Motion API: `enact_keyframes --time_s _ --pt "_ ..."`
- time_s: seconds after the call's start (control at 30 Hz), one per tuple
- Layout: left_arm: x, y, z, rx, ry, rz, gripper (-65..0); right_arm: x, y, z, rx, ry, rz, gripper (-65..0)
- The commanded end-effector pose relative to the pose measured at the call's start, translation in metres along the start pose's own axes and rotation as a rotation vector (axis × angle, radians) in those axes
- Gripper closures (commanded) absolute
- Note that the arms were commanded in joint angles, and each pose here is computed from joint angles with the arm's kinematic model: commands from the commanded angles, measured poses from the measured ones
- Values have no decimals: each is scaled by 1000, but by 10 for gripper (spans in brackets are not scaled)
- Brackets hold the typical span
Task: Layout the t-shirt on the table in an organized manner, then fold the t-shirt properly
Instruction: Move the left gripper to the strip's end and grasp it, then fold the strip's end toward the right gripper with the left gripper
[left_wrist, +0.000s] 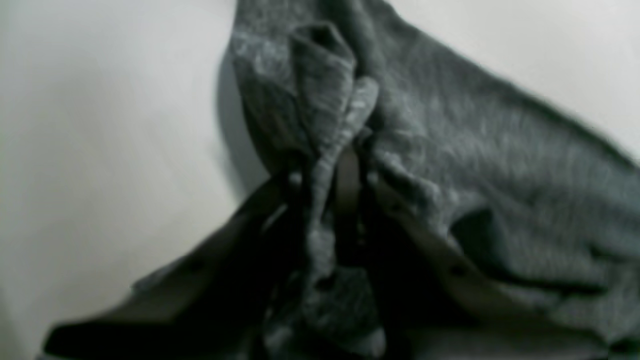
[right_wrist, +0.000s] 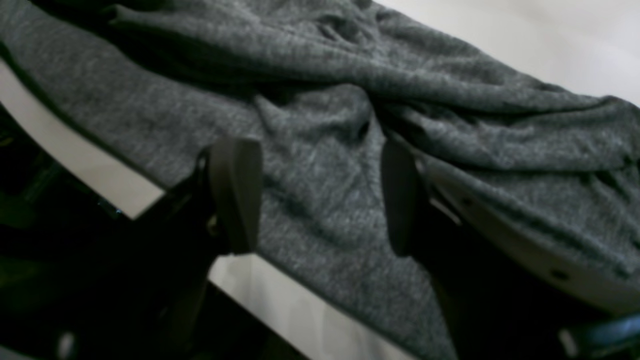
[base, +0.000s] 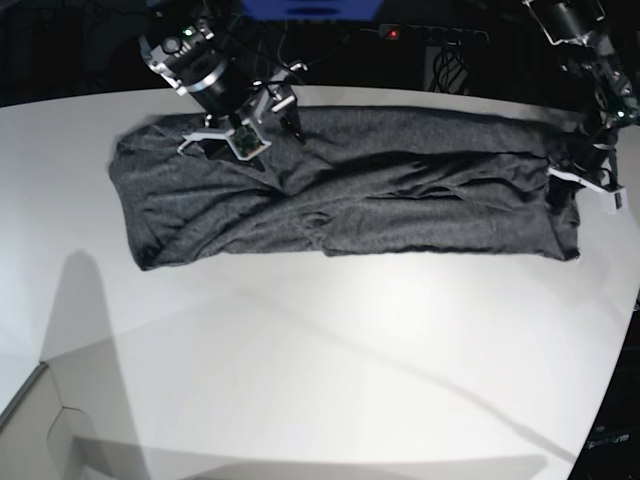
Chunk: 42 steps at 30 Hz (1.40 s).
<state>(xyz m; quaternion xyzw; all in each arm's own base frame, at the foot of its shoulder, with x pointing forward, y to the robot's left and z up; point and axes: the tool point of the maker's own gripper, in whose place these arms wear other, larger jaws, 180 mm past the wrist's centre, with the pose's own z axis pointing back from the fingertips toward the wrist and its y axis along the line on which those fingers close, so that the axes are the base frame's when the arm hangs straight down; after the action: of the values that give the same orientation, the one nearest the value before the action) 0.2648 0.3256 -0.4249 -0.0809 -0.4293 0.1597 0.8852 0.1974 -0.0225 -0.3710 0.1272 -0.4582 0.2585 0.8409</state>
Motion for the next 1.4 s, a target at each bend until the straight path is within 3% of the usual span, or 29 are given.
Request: enact_keyframes --time_s 0.0,0.43,0.67,1.13,1.37 --pt "16 2 5 10 -30 -34 0 12 0 2 -2 -46 -5 -377" --pt "64 -17 36 63 -172 -120 0 11 -1 3 -3 -42 -3 -377" --pt "66 -43 45 116 -192 -242 0 12 -1 2 -2 -45 -4 -377" --pt "17 -178 33 -78 -107 -551 0 14 -7 2 -14 -52 4 -377" --pt "-15 -231 43 -183 -73 -662 0 13 -42 6 -110 -51 2 -377"
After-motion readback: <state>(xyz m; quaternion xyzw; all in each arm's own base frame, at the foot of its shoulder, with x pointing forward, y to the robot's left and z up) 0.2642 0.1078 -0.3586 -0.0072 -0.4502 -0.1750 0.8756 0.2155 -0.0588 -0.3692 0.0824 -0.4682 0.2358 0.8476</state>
